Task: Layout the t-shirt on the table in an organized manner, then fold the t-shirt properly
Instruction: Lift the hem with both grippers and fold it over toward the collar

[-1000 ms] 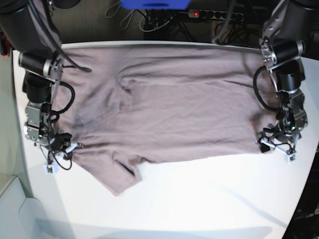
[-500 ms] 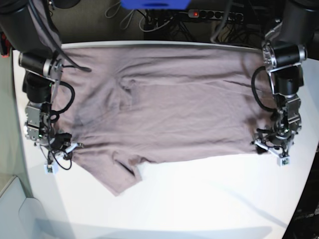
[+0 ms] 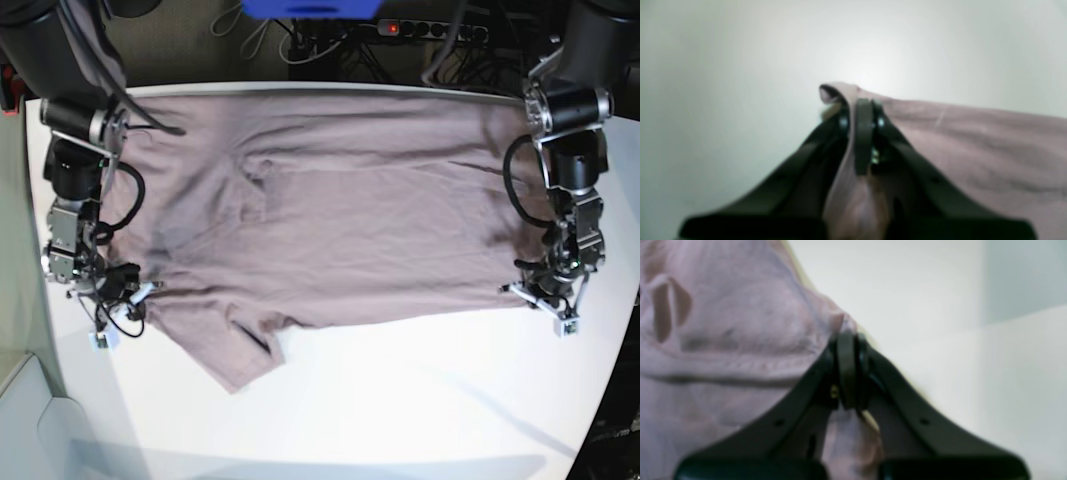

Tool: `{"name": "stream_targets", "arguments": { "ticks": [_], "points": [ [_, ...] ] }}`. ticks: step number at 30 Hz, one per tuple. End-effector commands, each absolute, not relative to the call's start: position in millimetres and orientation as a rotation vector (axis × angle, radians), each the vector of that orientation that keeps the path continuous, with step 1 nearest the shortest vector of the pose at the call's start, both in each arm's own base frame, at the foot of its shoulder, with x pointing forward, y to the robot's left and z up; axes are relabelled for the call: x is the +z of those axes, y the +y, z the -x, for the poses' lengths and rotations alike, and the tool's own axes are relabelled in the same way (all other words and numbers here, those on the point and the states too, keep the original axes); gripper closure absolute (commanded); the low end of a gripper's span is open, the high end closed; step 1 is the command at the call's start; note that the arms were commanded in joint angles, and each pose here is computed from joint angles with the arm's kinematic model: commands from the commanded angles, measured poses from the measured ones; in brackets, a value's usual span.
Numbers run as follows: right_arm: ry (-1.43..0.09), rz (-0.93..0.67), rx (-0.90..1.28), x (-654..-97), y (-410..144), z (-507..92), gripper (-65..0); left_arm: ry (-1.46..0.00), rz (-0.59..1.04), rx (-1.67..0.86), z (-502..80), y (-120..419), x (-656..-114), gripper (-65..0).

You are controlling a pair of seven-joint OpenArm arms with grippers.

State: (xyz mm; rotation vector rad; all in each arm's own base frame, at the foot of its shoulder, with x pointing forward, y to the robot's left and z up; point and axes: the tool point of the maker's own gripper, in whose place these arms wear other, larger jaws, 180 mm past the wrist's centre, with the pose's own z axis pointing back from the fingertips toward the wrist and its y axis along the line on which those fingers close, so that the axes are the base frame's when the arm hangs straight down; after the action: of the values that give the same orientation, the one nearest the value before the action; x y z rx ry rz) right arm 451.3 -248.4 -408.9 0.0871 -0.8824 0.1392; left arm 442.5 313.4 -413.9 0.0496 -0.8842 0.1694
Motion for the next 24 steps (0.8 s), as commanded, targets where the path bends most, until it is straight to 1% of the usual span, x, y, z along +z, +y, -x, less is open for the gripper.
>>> {"name": "stream_targets", "arguments": {
  "ticks": [1,4,6,13,17,20,24],
  "points": [
    [-0.967,-0.064,0.151,-378,-256,-468,0.0,-0.96,-0.064,0.167,-462,322,-383,-0.2],
    [-1.009,-0.022,0.185,-360,-255,-466,0.0,-0.961,-0.056,0.191,-463,326,-369,-0.2],
    [-1.03,0.004,0.204,-350,-254,-463,0.0,-0.966,-0.032,0.227,-458,323,-370,-0.2],
    [-1.062,0.09,0.259,-331,-259,-441,0.0,-1.009,-0.019,0.22,-447,320,-351,-0.2],
    [-1.109,0.066,0.249,-319,-255,-428,0.0,-1.01,0.007,0.221,-435,315,-349,-0.2],
    [-1.1,0.078,0.256,-312,-262,-414,0.0,-1.024,0.018,0.215,-427,312,-346,-0.2],
    [-1.093,0.036,0.257,-312,-254,-390,0.0,-1.046,0.003,0.187,-418,309,-339,-0.2]
  ]
}}
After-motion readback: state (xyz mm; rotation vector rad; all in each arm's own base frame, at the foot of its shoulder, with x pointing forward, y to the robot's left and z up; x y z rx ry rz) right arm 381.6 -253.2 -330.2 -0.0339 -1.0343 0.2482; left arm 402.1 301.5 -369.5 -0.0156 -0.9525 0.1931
